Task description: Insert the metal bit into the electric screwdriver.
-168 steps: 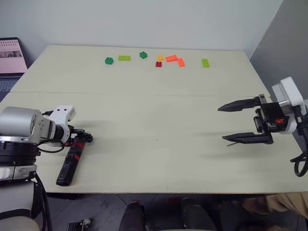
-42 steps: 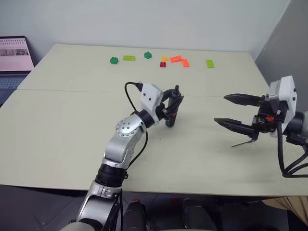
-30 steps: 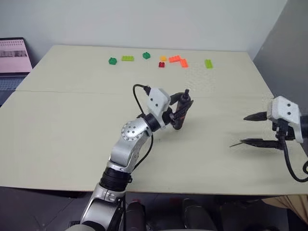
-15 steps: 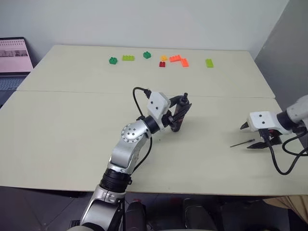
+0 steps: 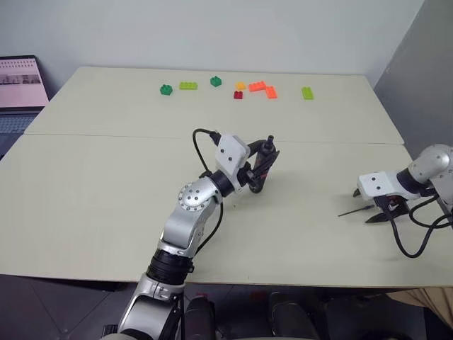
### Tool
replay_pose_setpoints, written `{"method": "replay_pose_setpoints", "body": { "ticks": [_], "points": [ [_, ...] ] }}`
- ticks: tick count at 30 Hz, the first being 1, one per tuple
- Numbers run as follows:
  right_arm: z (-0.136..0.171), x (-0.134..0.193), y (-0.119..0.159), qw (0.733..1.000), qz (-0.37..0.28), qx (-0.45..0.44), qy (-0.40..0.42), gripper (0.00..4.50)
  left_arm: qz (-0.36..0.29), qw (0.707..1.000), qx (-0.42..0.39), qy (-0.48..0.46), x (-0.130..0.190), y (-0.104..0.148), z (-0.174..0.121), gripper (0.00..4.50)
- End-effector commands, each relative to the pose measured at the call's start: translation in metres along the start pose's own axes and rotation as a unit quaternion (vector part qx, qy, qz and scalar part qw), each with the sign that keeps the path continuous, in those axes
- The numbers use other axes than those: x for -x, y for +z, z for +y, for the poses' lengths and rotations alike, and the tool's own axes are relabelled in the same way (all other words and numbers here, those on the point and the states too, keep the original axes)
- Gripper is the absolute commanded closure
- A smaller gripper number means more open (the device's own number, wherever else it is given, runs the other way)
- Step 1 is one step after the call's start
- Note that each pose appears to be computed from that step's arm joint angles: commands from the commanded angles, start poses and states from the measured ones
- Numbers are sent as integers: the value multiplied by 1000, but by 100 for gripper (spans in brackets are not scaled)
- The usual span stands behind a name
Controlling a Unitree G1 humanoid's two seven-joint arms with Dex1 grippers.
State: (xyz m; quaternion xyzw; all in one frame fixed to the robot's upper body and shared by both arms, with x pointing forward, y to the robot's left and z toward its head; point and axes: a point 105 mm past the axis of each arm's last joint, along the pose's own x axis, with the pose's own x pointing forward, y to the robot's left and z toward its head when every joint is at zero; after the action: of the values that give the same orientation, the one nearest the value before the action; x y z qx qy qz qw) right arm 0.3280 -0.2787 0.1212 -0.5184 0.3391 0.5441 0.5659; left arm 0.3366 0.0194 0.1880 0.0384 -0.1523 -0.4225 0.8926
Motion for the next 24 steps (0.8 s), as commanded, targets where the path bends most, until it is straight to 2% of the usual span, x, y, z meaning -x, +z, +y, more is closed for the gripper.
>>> {"method": "replay_pose_setpoints", "body": {
  "ticks": [1, 3, 6, 9, 13, 19, 21, 24],
  "points": [
    [-3, 5, 2, 1000, 2, 12, 3, 54, -27, 999, -19, -2, -1, 18, -2, 287],
    [-3, 3, 2, 1000, 2, 11, 3, 54, -26, 999, -19, -2, -1, 17, -2, 287],
    [-3, 0, -1, 1000, 10, 9, 2, 97, -23, 1000, -20, -2, -1, 15, -2, 287],
    [-2, -3, -3, 1000, 16, 10, 7, 176, -20, 1000, -20, -2, -1, 14, -3, 287],
    [-2, -2, -9, 999, 37, 14, 13, 260, -18, 1000, -20, -2, -1, 14, -2, 287],
    [-5, -3, -8, 999, 39, 16, 13, 413, -18, 1000, -20, 1, -1, 14, -1, 287],
    [-6, -4, -5, 999, 33, 16, 11, 450, -17, 1000, -20, 2, -1, 14, -1, 287],
    [-7, -5, -4, 999, 29, 16, 11, 450, -16, 1000, -22, 5, -1, 13, 0, 287]
  ]
}}
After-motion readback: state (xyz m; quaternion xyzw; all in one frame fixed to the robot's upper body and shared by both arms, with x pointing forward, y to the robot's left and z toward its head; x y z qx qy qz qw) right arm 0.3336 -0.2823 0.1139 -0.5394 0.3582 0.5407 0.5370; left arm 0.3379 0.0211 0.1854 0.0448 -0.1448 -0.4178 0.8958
